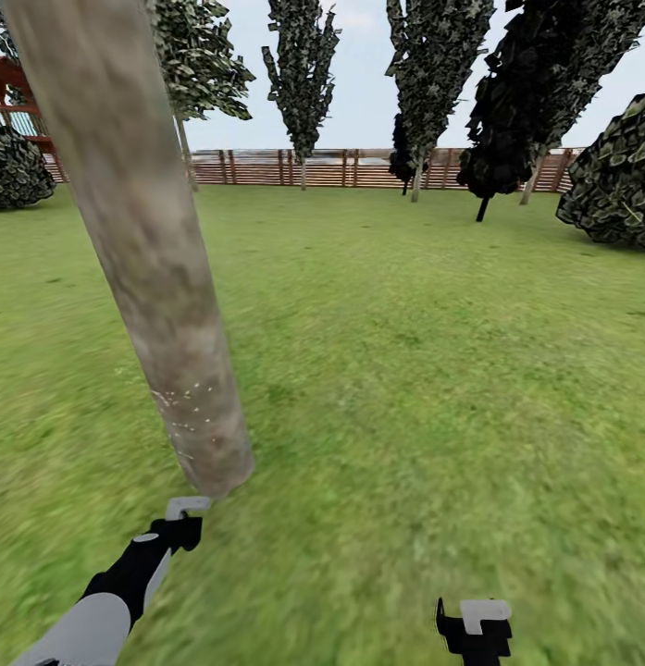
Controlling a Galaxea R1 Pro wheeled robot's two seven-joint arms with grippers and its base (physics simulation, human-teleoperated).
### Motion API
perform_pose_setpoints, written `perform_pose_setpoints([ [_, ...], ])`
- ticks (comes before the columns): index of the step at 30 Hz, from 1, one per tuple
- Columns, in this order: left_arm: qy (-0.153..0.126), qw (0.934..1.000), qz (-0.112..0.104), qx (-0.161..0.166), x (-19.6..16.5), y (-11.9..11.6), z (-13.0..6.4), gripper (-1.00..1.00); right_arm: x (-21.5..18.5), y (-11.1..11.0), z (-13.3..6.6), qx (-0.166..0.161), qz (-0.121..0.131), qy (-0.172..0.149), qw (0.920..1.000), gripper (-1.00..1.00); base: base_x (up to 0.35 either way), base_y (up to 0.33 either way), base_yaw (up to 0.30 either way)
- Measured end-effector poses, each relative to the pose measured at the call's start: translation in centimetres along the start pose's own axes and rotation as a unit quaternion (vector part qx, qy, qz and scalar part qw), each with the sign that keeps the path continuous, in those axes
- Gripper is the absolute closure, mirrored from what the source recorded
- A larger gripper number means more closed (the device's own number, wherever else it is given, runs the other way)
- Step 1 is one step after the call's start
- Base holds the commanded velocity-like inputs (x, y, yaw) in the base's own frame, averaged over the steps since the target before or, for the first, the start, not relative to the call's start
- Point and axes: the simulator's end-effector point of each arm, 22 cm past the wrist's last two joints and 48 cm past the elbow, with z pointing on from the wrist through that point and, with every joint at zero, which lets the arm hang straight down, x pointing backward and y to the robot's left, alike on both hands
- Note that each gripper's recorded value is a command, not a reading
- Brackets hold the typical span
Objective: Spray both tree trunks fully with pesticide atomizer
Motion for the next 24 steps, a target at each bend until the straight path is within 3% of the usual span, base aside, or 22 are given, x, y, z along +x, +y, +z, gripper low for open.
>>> perform_pose_setpoints([
  [4,-0.002,1.0,0.0,-0.01,-0.2,0.8,0.0,1.0,0.0,0.0,0.0,0.0,0.0,0.0,1.0,-1.0,0.0,-0.275,0.0],
  [8,0.002,0.9985,-0.002,-0.055,0.3,2.5,-0.1,1.0,0.0,0.0,0.0,0.0,0.0,0.0,1.0,-1.0,0.0,-0.275,0.0],
  [13,0.004,0.9984,-0.002,-0.057,0.5,2.4,-0.1,1.0,0.0,0.1,0.0,0.0,0.0,0.0,1.0,-1.0,0.101,-0.252,0.178],
  [24,0.004,0.9985,-0.004,-0.054,0.5,2.0,-0.1,1.0,0.0,0.1,0.0,0.0,0.0,0.0,1.0,-1.0,0.278,-0.148,0.276],
])
